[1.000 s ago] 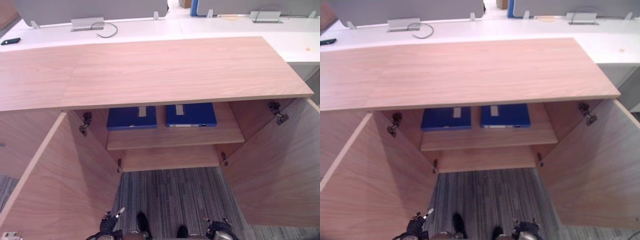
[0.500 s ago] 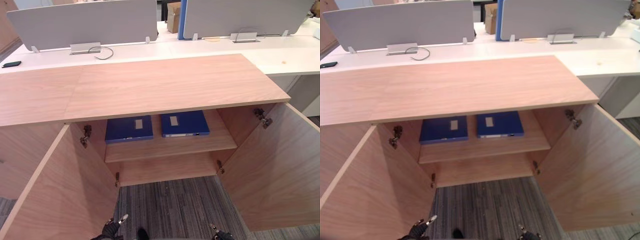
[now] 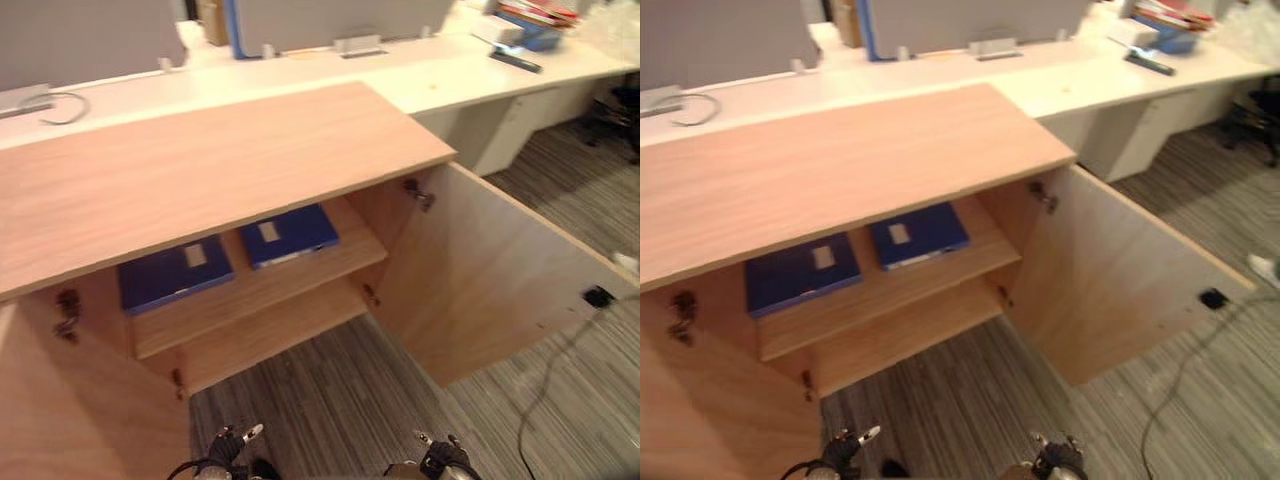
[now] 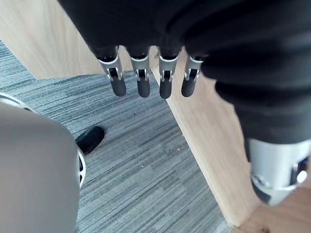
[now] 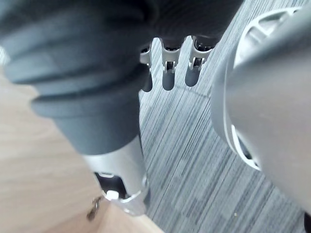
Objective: Walk over to the cabinet, pick up the folder, carry it to the office cabinet, place the folder inside the office cabinet, then close the office cabinet door
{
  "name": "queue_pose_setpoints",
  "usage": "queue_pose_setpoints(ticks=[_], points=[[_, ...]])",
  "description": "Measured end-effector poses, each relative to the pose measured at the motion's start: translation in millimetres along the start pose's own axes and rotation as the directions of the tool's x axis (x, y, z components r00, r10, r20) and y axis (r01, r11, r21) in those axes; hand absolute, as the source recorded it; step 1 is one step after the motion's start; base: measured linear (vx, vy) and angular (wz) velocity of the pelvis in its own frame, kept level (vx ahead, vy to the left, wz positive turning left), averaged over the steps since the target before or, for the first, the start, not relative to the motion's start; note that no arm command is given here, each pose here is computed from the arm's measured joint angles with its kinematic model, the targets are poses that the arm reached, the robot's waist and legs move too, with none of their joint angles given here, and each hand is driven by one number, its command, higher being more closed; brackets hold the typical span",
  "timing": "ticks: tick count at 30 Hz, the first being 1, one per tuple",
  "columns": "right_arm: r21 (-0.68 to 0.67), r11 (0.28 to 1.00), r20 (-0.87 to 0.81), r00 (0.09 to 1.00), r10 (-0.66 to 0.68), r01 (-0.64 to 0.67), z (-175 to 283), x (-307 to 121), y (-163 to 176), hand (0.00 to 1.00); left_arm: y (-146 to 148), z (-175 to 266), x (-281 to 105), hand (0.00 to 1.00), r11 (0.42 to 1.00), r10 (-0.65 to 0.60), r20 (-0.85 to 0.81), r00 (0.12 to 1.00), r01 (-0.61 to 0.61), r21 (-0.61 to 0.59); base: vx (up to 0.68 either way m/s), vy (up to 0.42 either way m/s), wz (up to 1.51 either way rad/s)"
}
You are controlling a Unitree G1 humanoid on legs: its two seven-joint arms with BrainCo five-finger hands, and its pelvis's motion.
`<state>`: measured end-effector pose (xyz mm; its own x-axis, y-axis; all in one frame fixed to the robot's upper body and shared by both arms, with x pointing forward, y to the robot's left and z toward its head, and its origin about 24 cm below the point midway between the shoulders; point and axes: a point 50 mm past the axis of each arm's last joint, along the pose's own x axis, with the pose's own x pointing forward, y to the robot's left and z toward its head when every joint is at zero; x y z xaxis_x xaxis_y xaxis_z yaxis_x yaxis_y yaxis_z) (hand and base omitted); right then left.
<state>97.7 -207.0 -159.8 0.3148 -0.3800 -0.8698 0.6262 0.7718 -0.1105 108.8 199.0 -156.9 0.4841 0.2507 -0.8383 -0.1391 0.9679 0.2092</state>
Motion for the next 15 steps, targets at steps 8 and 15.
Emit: queue_pose_setpoints(ticks=[8,15], points=[[-0.050,0.998,-0.009,0.999,-0.034,0.034,6.3,5.5,-15.1,0.00,-0.1,-14.3,-3.0,0.00,0.990,0.031,-0.064,0.997,-0.040,-0.133,0.03,-0.292,-1.31],[-0.036,0.999,0.015,1.000,0.003,-0.003,6.7,2.3,-2.1,0.00,6.1,-19.8,-5.9,0.00,0.948,0.085,-0.087,0.993,-0.107,-0.301,0.02,-0.095,-0.39]])
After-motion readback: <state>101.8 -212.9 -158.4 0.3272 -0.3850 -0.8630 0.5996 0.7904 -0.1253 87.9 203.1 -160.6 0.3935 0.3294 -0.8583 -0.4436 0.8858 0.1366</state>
